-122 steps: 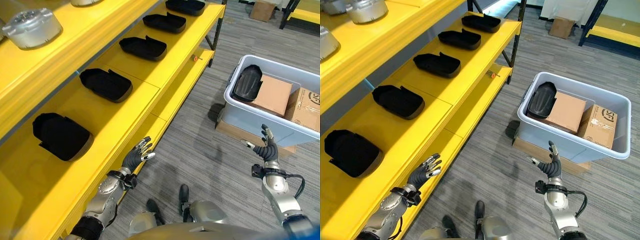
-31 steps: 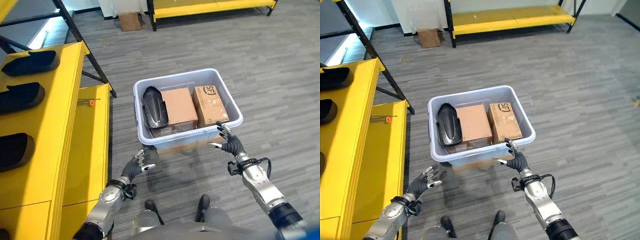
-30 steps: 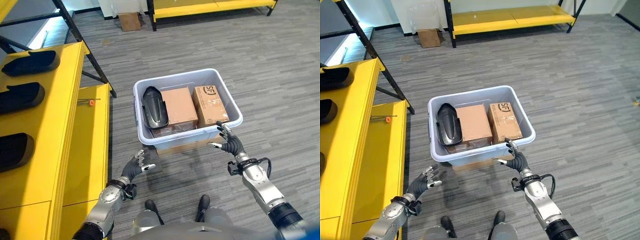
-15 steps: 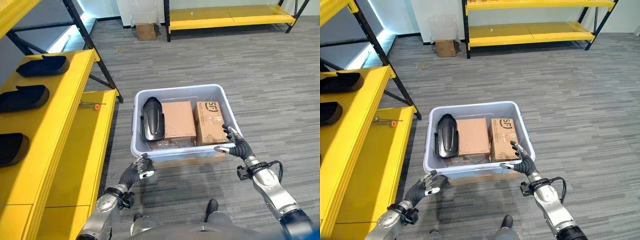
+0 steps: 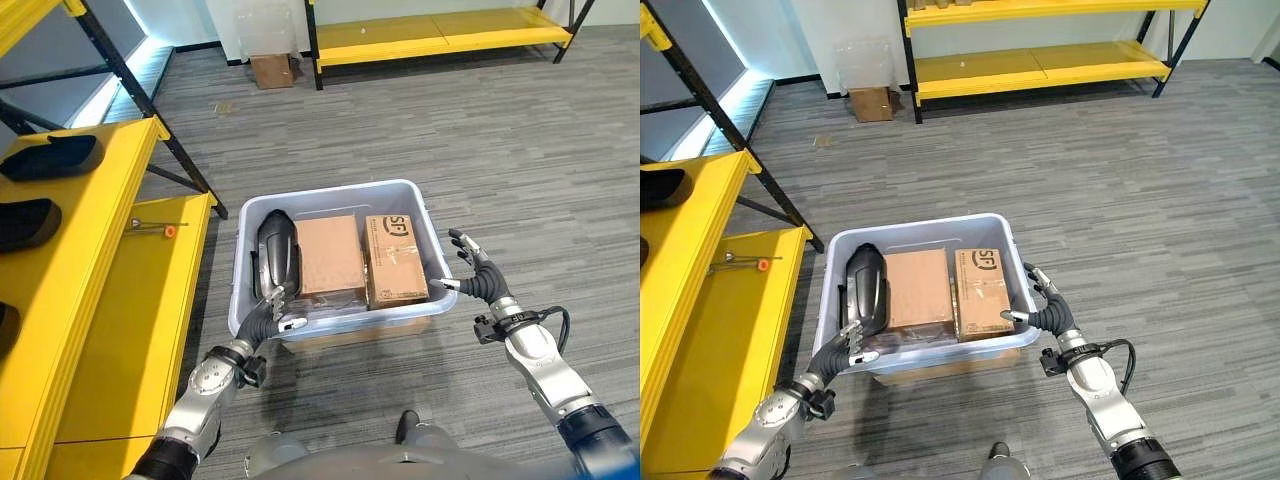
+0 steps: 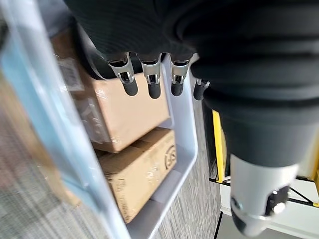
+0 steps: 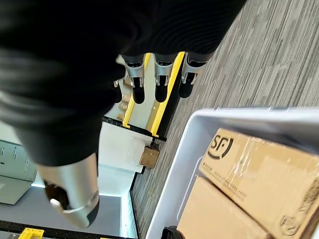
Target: Move parts from the plastic box to the shelf.
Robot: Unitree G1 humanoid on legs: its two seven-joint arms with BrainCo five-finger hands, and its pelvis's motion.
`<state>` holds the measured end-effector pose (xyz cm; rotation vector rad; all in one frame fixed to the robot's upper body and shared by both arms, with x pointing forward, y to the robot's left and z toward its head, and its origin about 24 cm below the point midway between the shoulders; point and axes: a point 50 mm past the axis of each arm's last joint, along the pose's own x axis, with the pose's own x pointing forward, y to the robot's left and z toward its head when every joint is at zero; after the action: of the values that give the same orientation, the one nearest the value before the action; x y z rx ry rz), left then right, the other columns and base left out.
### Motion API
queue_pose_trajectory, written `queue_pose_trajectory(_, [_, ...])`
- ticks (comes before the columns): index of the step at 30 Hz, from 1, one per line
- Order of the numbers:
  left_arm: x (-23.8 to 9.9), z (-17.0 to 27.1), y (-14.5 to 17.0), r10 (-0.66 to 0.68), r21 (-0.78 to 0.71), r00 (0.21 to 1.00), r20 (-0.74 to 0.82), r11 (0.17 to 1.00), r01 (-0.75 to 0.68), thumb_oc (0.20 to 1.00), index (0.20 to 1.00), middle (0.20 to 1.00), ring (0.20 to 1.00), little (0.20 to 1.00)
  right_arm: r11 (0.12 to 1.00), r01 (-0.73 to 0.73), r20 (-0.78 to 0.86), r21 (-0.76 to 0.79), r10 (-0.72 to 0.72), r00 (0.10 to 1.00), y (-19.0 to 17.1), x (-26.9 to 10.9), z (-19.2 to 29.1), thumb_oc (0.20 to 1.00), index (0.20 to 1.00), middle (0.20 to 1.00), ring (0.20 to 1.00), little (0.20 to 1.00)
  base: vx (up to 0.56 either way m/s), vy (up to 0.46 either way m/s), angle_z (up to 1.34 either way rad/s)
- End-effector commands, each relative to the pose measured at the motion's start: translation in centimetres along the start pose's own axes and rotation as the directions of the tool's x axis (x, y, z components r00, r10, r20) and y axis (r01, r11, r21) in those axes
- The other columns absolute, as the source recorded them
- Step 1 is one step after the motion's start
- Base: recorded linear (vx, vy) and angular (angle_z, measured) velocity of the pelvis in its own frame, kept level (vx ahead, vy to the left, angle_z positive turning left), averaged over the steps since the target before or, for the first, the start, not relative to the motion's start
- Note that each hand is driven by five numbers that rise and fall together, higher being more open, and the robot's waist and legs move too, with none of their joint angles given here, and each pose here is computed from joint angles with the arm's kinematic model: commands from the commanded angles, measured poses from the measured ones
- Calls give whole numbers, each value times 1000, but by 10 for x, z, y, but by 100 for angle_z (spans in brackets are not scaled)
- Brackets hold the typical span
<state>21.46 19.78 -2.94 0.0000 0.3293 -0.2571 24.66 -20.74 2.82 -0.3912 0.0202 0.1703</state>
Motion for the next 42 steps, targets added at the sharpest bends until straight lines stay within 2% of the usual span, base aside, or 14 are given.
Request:
queue_pose_trajectory(1, [-1, 29, 17, 43, 42, 991, 125, 998, -49, 1000, 1000, 1000, 1000, 1000, 1000, -5, 108, 26, 2, 994, -2, 2, 18, 1000, 1000, 1000, 1000, 1000, 126, 21, 9])
queue_pose_trajectory(7, [-6, 19, 10, 66, 9, 991, 120, 998, -67, 1000, 1000, 1000, 1000, 1000, 996, -74, 79, 54, 70, 994, 19, -9, 9, 1000, 1000, 1000, 1000, 1000, 223, 207, 5])
queue_pose_trajectory(16, [-11, 11, 13, 41, 1, 994, 97, 999, -42, 1000, 1000, 1000, 1000, 1000, 992, -111, 86, 63, 105, 991, 25, -10, 9, 1000, 1000, 1000, 1000, 1000, 182, 229, -16])
queue_pose_trajectory(21, [-14, 6, 9, 19, 17, 996, 89, 1000, -20, 1000, 1000, 1000, 1000, 1000, 990, -119, 112, 71, 111, 988, 28, -8, 14, 1000, 1000, 1000, 1000, 1000, 184, 242, 1])
queue_pose_trajectory(26, [-7, 11, 1, -44, 109, 993, 108, 994, 33, 1000, 1000, 1000, 1000, 1000, 991, -111, 133, 75, 101, 986, 30, 2, 23, 1000, 1000, 1000, 1000, 1000, 193, 234, 1])
queue_pose_trajectory(33, [10, 42, 8, 57, 110, 976, 210, 991, -81, 1000, 1000, 1000, 1000, 1000, 981, -172, 208, 91, 150, 966, 44, 8, 35, 1000, 1000, 1000, 1000, 1000, 24, -271, -13])
queue_pose_trajectory(42, [12, 38, 5, 158, 1, 966, 205, 987, -161, 1000, 1000, 1000, 1000, 1000, 974, -228, 142, 20, 223, 965, 43, 8, 34, 1000, 1000, 1000, 1000, 1000, 106, -195, -1])
